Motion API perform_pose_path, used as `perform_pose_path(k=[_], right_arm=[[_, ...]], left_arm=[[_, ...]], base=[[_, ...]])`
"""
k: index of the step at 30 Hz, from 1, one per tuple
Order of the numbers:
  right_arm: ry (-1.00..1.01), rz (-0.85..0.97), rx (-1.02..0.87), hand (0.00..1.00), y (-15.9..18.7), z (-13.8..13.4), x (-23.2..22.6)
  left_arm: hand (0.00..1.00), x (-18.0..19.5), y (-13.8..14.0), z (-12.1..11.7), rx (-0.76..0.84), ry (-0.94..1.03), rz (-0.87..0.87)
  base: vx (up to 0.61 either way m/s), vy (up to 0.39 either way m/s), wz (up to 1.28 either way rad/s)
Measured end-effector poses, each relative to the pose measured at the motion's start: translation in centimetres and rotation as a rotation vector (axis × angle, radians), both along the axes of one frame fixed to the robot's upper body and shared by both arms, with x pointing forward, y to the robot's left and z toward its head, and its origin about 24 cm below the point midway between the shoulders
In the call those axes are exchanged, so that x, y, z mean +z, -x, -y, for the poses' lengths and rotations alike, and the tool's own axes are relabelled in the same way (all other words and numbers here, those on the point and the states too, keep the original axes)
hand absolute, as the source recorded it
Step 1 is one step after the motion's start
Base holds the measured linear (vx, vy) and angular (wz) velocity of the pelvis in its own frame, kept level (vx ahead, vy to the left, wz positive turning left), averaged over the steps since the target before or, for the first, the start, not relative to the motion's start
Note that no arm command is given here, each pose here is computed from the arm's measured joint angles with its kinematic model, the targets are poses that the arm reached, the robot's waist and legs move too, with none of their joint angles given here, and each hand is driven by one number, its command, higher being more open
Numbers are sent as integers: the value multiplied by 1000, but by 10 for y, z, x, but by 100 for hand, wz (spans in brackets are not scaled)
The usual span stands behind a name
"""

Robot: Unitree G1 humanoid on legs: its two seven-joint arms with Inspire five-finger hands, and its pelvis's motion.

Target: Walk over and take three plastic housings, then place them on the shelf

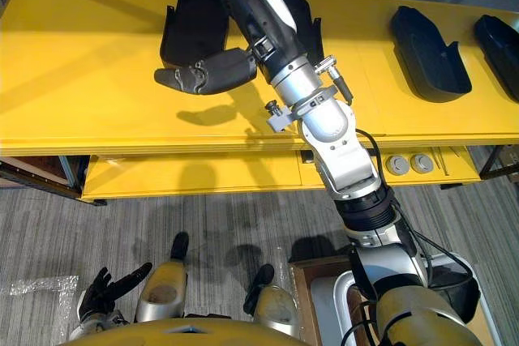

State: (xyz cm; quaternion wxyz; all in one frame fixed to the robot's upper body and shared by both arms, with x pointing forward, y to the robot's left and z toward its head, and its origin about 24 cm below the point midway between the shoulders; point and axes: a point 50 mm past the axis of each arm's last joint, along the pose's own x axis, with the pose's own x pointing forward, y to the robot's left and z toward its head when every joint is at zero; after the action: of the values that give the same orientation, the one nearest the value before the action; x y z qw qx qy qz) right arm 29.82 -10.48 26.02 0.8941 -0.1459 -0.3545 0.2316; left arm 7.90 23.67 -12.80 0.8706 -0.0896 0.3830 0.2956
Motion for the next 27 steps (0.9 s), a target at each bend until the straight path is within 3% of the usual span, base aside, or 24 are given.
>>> perform_pose_path(k=[4,13,18,27], right_arm=[[-24,-161,-102,100,-32,5,-21],[10,-334,-338,100,-64,15,-55],[-20,-321,-504,100,-87,28,-39],[-46,-269,-562,100,-97,33,-13]], left_arm=[[100,-1,-1,5,-26,9,-7],[100,-4,2,7,-40,20,-23],[100,-5,1,11,-71,40,-20],[100,-6,0,14,-101,60,-15]], base=[[-8,-8,3],[11,-19,8],[-26,-14,2],[0,-19,6]])
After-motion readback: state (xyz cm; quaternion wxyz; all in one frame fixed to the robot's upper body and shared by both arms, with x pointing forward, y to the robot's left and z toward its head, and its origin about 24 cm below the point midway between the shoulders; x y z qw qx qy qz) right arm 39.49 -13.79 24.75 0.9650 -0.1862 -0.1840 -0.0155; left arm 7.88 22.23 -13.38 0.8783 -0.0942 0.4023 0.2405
